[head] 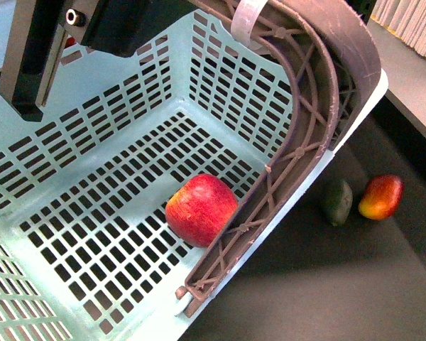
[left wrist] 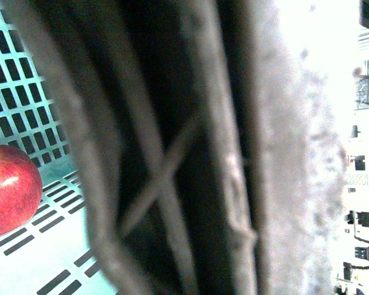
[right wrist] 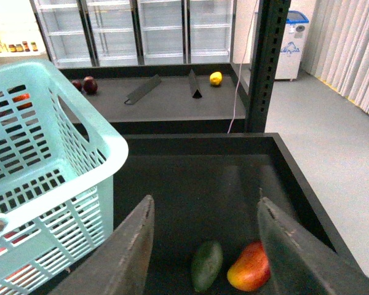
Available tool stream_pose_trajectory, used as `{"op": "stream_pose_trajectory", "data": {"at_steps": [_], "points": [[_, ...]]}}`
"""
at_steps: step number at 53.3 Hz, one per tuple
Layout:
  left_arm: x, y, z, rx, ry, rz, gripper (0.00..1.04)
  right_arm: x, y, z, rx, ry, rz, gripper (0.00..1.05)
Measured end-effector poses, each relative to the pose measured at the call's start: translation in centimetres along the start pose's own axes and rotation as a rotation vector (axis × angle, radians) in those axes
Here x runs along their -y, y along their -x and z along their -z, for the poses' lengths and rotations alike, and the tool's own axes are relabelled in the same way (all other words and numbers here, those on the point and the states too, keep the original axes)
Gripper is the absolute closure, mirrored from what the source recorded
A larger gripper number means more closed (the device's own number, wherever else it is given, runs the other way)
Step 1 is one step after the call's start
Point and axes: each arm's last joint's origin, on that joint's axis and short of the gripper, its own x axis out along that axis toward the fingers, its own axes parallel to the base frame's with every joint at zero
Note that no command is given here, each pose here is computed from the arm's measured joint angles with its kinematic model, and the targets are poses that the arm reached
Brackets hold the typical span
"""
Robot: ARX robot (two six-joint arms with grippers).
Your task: Pick apple with right arm and hold basket with left
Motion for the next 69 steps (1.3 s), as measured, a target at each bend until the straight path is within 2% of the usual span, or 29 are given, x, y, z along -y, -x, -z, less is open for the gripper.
{"op": "stream_pose_trajectory", "data": {"at_steps": [4, 9, 13, 18, 22, 26, 31, 37, 45, 58, 69], "points": [[0.0, 0.0, 0.0, 0.000, 0.000, 0.000, 0.90, 0.0, 0.0, 0.0, -0.001, 0.000, 0.000, 0.39], [0.0, 0.0, 0.0, 0.000, 0.000, 0.000, 0.90, 0.0, 0.0, 0.0, 0.000, 0.000, 0.000, 0.19], [0.0, 0.0, 0.0, 0.000, 0.000, 0.000, 0.90, 0.0, 0.0, 0.0, -0.001, 0.000, 0.000, 0.07], [0.1, 0.0, 0.1, 0.024, 0.010, -0.020, 0.90, 0.0, 0.0, 0.0, -0.001, 0.000, 0.000, 0.09], [0.5, 0.0, -0.1, 0.197, 0.125, -0.174, 0.90, 0.0, 0.0, 0.0, -0.001, 0.000, -0.002, 0.09], [0.6, 0.2, -0.6, 0.358, 0.207, -0.214, 0.90, 0.0, 0.0, 0.0, 0.000, 0.000, -0.002, 0.09], [0.4, 0.3, -1.1, 0.463, 0.227, -0.238, 0.91, 0.0, 0.0, 0.0, 0.000, 0.000, -0.002, 0.09], [0.0, 0.3, -1.9, 0.460, 0.279, -0.232, 0.91, 0.0, 0.0, 0.0, 0.000, 0.000, -0.002, 0.09], [-2.4, 0.3, -3.3, 0.438, 0.432, -0.247, 0.91, 0.0, 0.0, 0.0, 0.000, 0.000, -0.002, 0.09], [-6.1, 2.3, -6.8, 0.532, 0.505, -0.299, 0.91, 0.0, 0.0, 0.0, 0.000, 0.000, -0.002, 0.09], [-9.0, 3.6, -8.5, 0.594, 0.516, -0.351, 0.91, 0.0, 0.0, 0.0, 0.000, 0.000, -0.002, 0.09]]}}
